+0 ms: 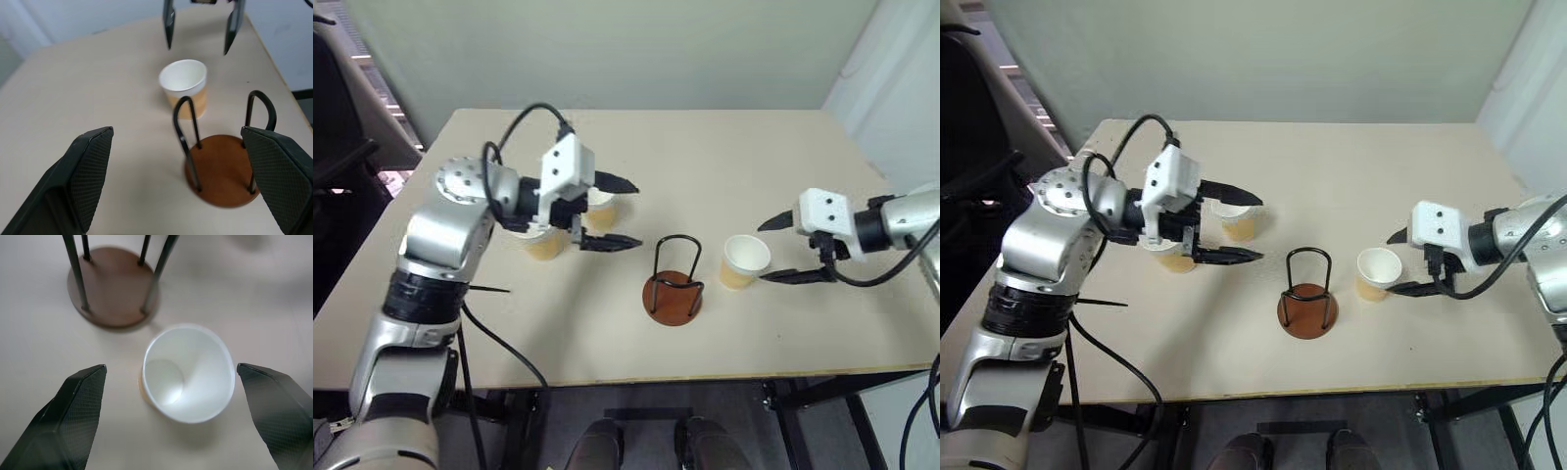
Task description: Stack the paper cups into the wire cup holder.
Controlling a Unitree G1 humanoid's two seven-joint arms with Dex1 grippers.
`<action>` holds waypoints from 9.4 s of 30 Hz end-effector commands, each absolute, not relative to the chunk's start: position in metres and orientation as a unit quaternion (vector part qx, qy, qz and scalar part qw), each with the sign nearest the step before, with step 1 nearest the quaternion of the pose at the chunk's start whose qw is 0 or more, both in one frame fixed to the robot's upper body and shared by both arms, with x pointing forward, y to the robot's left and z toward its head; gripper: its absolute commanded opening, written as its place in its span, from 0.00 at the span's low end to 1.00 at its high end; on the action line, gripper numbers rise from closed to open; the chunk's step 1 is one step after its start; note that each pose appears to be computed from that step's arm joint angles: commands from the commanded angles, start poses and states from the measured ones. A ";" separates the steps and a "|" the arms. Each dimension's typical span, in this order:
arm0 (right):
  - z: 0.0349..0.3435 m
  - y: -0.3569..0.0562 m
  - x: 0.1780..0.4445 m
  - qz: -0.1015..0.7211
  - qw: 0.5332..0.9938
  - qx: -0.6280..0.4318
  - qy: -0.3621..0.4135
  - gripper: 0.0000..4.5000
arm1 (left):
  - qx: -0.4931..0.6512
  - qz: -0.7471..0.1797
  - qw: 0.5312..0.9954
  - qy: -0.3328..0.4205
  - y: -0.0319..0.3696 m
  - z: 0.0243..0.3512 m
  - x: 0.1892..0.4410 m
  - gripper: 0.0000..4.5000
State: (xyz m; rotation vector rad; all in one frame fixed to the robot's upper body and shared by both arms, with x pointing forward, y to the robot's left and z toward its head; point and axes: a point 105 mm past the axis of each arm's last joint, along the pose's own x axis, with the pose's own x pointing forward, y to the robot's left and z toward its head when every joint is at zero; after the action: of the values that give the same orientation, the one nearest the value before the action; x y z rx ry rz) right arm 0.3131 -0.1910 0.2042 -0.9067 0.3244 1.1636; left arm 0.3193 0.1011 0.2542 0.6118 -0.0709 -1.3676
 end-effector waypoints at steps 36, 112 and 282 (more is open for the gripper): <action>0.296 -0.143 0.270 0.622 0.658 -0.423 0.008 0.01 | 0.348 -0.594 0.725 0.024 0.138 0.247 0.311 1.00; 0.330 -0.160 0.232 0.575 0.793 -0.185 -0.077 1.00 | 0.490 -0.655 0.568 -0.092 0.129 0.338 0.297 0.01; 0.255 -0.232 0.242 0.496 0.827 -0.255 0.076 1.00 | 0.301 -0.660 0.681 0.098 0.206 0.266 0.306 0.99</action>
State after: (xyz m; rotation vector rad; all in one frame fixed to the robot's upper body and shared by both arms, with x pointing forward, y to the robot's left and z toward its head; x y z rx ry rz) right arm 0.2452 -0.2224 0.2406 -0.5028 0.2076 1.0626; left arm 0.3122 0.1942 0.2482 0.6969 0.2404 -1.5221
